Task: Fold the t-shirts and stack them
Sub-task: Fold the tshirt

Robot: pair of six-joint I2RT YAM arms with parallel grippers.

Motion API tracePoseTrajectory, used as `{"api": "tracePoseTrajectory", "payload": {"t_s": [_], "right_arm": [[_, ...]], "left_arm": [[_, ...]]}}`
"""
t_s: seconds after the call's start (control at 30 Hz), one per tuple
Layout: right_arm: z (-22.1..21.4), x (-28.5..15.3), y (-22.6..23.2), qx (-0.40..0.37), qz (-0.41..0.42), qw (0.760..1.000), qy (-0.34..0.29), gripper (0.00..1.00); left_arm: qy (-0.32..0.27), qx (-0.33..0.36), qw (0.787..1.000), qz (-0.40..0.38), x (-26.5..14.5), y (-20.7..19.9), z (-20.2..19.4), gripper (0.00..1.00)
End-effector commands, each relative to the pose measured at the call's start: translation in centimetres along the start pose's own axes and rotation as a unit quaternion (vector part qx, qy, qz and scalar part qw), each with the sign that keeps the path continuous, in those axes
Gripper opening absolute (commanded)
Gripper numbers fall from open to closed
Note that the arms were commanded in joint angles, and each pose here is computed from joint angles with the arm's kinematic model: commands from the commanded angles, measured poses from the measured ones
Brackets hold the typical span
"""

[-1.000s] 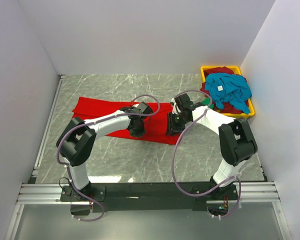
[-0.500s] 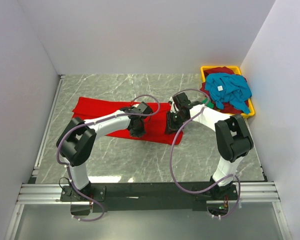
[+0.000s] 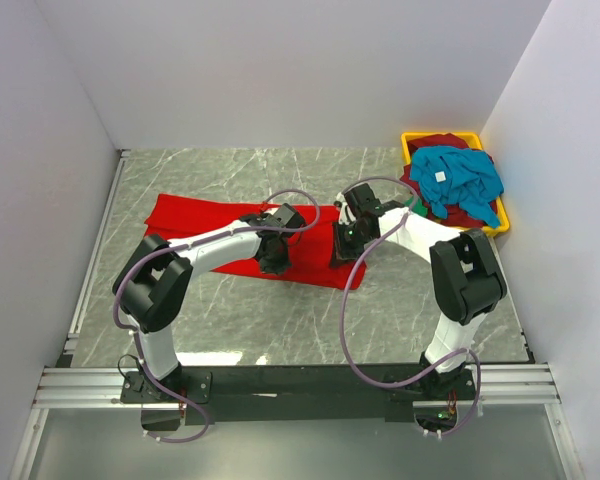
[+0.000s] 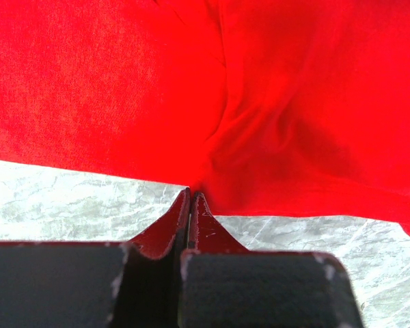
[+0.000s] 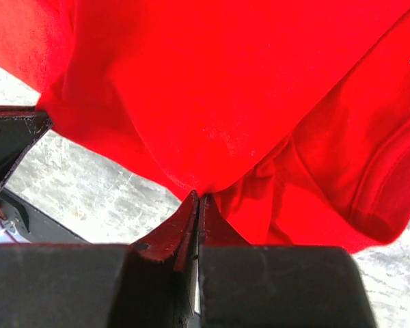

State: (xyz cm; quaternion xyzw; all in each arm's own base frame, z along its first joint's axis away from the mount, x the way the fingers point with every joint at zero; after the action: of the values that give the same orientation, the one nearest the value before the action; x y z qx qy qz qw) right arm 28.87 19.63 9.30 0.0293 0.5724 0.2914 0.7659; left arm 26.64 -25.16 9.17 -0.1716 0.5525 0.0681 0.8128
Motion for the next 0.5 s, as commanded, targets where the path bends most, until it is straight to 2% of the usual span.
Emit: {"api": "tracePoseTrajectory", "payload": {"t_s": [0.0, 0.47], "right_arm": [[0.8, -1.4, 1.0, -0.006, 0.006, 1.0, -0.003, 0.0], [0.1, -3.1, 2.0, 0.014, 0.016, 1.0, 0.023, 0.0]], "left_arm": [[-0.015, -0.008, 1.0, -0.006, -1.0, 0.0, 0.7, 0.01], [-0.017, -0.015, 1.0, 0.003, -1.3, 0.5, 0.6, 0.01]]}}
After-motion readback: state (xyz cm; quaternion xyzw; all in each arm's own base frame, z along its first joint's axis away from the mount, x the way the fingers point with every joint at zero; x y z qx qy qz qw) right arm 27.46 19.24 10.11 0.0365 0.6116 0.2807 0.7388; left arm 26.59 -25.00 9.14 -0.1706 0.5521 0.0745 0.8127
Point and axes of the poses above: each gripper's point midway between its finger pads, its own x axis out along the fingers, its own y axis along the line the jaws close on, z = x × y, the point moved 5 cm from there along -x, back along the fingers, and after that the axes turned 13 degrees about -x, right-handed, at the moved point
